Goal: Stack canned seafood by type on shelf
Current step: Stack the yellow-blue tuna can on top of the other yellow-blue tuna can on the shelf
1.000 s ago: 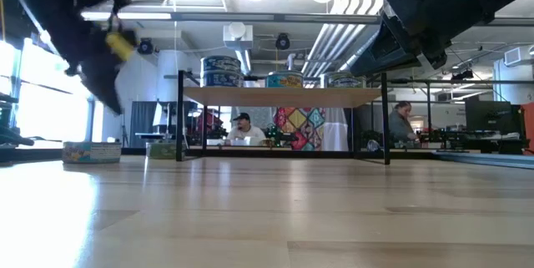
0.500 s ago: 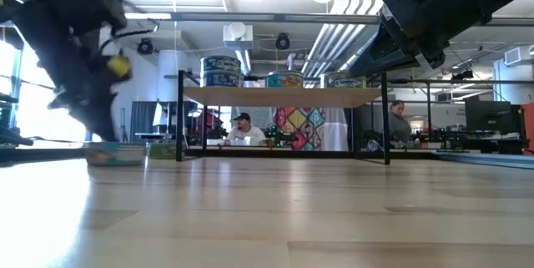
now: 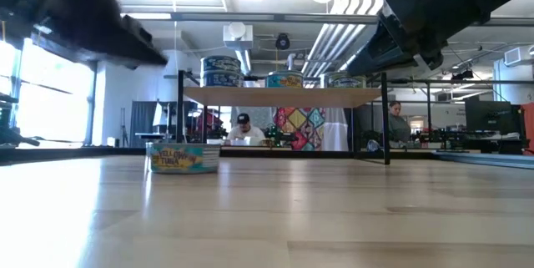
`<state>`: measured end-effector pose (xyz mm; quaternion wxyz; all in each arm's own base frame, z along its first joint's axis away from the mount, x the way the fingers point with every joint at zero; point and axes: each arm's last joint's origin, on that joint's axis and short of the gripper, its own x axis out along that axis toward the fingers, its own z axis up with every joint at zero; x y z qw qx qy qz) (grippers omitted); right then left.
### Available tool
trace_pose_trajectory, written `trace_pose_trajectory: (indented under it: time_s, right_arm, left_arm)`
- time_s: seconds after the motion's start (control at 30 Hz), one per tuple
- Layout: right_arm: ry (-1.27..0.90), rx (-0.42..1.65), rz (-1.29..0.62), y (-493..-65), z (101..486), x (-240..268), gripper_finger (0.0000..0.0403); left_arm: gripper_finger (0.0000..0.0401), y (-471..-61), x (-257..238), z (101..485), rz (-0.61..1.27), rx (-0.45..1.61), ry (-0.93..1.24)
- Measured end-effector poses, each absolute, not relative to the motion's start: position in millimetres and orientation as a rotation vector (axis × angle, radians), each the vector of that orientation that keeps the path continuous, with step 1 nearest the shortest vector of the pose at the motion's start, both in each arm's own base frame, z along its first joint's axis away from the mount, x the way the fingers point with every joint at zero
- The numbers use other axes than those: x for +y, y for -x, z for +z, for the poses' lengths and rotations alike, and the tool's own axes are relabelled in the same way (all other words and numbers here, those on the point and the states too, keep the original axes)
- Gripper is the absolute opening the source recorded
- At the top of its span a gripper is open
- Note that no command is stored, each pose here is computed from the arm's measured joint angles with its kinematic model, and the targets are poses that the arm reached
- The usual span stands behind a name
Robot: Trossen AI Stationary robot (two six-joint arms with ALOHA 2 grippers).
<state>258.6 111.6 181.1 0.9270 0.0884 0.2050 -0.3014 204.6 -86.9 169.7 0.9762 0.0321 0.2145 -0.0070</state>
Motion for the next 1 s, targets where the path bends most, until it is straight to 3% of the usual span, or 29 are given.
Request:
trace_pose_trajectory:
  time_s: [0.23, 0.53, 0.67, 0.83, 1.0]
  right_arm:
    - [-0.131, 0.404, -0.491, -281.9, 167.2, 119.2, 0.0002]
    - [-0.117, 0.448, -0.380, -296.8, 144.2, 121.9, 0.0002]
    - [-0.118, 0.464, -0.340, -296.7, 143.7, 123.8, 0.0002]
    - [-0.119, 0.469, -0.333, -296.7, 143.4, 123.9, 0.0002]
    - [-0.119, 0.471, -0.331, -296.7, 143.3, 123.9, 0.0002]
  left_arm:
    - [0.0012, -225.5, -113.3, 137.2, -0.010, 0.550, -0.260]
    - [0.0126, -260.2, -121.5, 115.6, 0.034, 0.642, -0.489]
    - [0.0157, -264.3, -125.9, 115.2, 0.083, 0.658, -0.629]
    - [0.0159, -259.3, -115.6, 107.1, 0.177, 0.746, -0.655]
    - [0.0127, -255.9, -107.5, 102.7, 0.223, 0.814, -0.622]
